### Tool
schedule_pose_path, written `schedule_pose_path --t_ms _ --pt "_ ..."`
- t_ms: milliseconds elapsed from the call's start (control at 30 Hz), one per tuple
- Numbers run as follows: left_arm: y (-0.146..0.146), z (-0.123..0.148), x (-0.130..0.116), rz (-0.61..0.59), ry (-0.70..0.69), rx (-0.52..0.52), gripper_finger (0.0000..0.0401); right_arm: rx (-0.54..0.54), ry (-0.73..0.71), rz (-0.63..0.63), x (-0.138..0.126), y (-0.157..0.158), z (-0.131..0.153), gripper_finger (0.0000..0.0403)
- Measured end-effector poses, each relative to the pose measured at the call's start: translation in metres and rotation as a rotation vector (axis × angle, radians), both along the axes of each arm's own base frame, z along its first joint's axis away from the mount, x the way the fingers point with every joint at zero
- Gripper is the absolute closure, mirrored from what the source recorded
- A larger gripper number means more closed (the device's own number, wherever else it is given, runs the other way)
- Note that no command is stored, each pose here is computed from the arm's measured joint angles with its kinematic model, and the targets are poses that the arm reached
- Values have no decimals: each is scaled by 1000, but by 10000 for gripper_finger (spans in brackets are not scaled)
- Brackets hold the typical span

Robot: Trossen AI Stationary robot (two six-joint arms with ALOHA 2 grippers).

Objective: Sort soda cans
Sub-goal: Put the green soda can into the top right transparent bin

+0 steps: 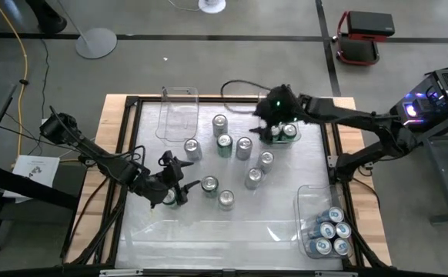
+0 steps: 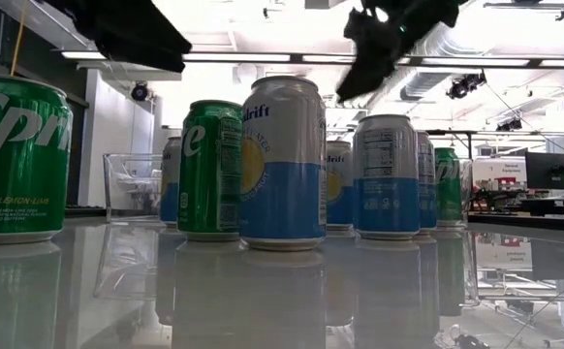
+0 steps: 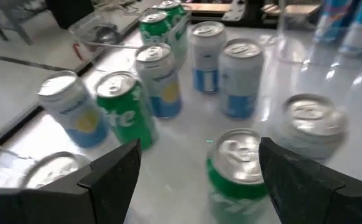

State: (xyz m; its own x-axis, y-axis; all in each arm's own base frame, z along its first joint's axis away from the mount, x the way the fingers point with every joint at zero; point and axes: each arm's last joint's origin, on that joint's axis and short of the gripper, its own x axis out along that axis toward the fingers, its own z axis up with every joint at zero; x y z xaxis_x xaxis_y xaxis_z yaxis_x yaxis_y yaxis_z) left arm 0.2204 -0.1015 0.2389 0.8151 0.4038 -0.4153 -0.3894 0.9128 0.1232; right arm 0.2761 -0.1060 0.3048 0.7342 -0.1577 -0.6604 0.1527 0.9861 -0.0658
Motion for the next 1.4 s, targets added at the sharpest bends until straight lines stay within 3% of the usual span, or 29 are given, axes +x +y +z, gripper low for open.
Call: schedule_pose_path --t_ms 233,467,567,800,1067,1400 --pt "19 0 11 -59 72 54 98 -55 -272 172 36 48 -12 100" --pt "33 11 27 -219 5 14 98 -23 -311 251 60 82 -32 100" --pt "29 12 26 -235 -8 16 98 -60 -300 253 63 101 -35 100" --pt "-3 15 14 -269 -69 -54 98 -196 -293 188 40 155 -15 100" --pt "-20 7 8 -378 -19 -146 98 -187 -308 105 8 217 -7 100" --pt "-25 -25 25 -390 113 -117 98 -198 -372 2 -12 256 -8 100"
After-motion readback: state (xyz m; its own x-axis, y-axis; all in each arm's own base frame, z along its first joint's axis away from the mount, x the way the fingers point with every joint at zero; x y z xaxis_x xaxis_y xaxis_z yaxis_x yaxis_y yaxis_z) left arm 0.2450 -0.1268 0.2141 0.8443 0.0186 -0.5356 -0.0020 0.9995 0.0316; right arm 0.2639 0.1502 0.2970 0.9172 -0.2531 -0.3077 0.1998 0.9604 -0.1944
